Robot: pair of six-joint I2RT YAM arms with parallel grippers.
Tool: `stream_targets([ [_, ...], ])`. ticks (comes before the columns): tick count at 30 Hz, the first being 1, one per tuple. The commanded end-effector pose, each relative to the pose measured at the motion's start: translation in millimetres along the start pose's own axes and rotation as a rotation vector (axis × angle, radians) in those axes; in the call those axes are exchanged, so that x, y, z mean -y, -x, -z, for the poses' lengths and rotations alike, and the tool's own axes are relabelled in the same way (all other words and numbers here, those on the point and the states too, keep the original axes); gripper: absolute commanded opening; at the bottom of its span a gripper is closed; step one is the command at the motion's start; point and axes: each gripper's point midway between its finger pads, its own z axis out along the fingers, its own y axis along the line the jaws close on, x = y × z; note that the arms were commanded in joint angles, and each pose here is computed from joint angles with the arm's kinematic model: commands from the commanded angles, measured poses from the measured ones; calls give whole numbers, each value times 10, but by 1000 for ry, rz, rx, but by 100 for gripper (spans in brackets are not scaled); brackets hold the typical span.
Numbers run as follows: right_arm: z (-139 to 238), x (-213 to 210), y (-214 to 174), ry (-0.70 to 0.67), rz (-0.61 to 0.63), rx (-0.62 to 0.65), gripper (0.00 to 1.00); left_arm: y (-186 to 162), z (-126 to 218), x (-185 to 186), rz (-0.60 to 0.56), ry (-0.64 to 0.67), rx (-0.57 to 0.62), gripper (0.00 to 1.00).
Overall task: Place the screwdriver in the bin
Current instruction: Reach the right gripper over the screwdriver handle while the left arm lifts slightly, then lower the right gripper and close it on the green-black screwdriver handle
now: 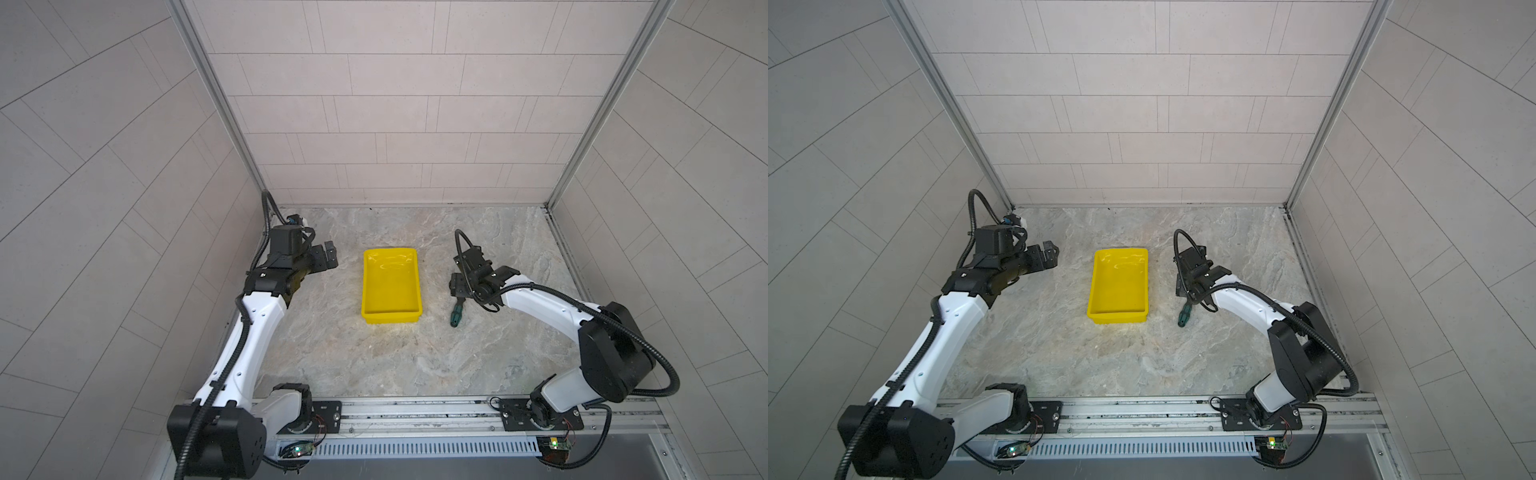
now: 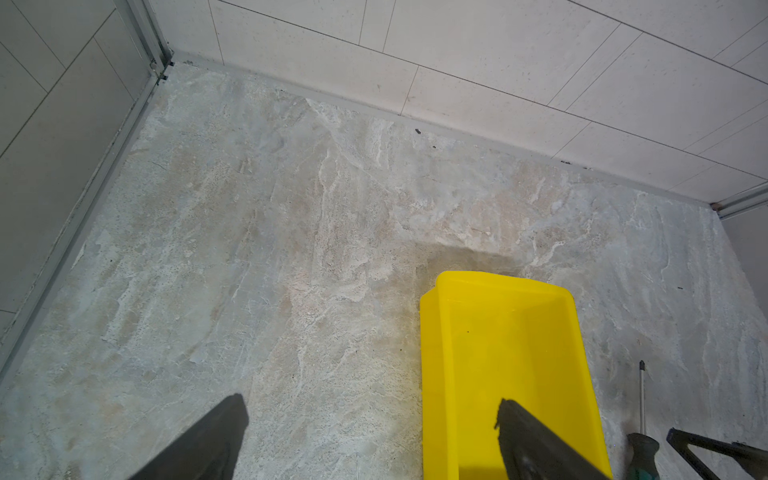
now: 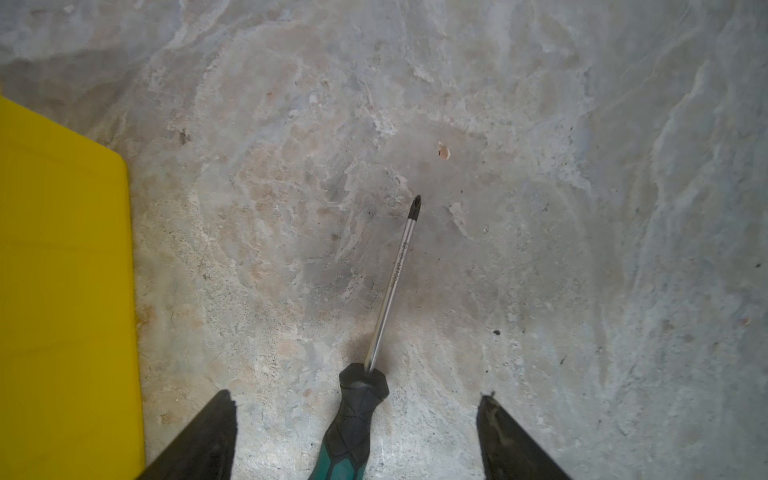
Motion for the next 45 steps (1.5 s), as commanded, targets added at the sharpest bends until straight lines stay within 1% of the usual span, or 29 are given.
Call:
stream_targets([
  [1,-17,1,17,-44,-55,-6,72,-76,10,-21,4,3,-17,100],
  [4,-87,1,-46,-47,-86,-20,66,-72,33,-28,1,9,-8,100],
  [10,-207,25,-190,-53,-118,-51,59,-75,40,-50,2,16,-5,100],
  [20,-329,60,-381,-53,-118,-96,47,-59,69,-78,3,30,10,100],
  [22,-362,68,-422,-55,-117,-107,46,-58,73,-83,3,31,12,100],
  [26,-416,60,-460,-50,-119,-112,40,-61,94,-76,-2,26,24,100],
  [34,-521,-49,-470,-27,-117,-139,35,-76,88,-92,-8,33,23,100],
  [36,-534,-65,-461,-23,-117,-139,32,-75,86,-108,-6,38,23,100],
  [39,-536,-96,-436,-16,-115,-138,26,-80,85,-107,-10,41,23,100],
  [41,-531,-109,-416,-13,-111,-137,19,-86,81,-111,-12,42,20,100],
  [42,-521,-112,-399,-12,-107,-134,11,-93,77,-114,-10,43,18,100],
  [43,-509,-112,-382,-12,-104,-130,0,-93,80,-115,-11,44,18,100],
  [45,-465,-105,-338,-16,-90,-120,0,-104,80,-122,-12,47,15,100],
])
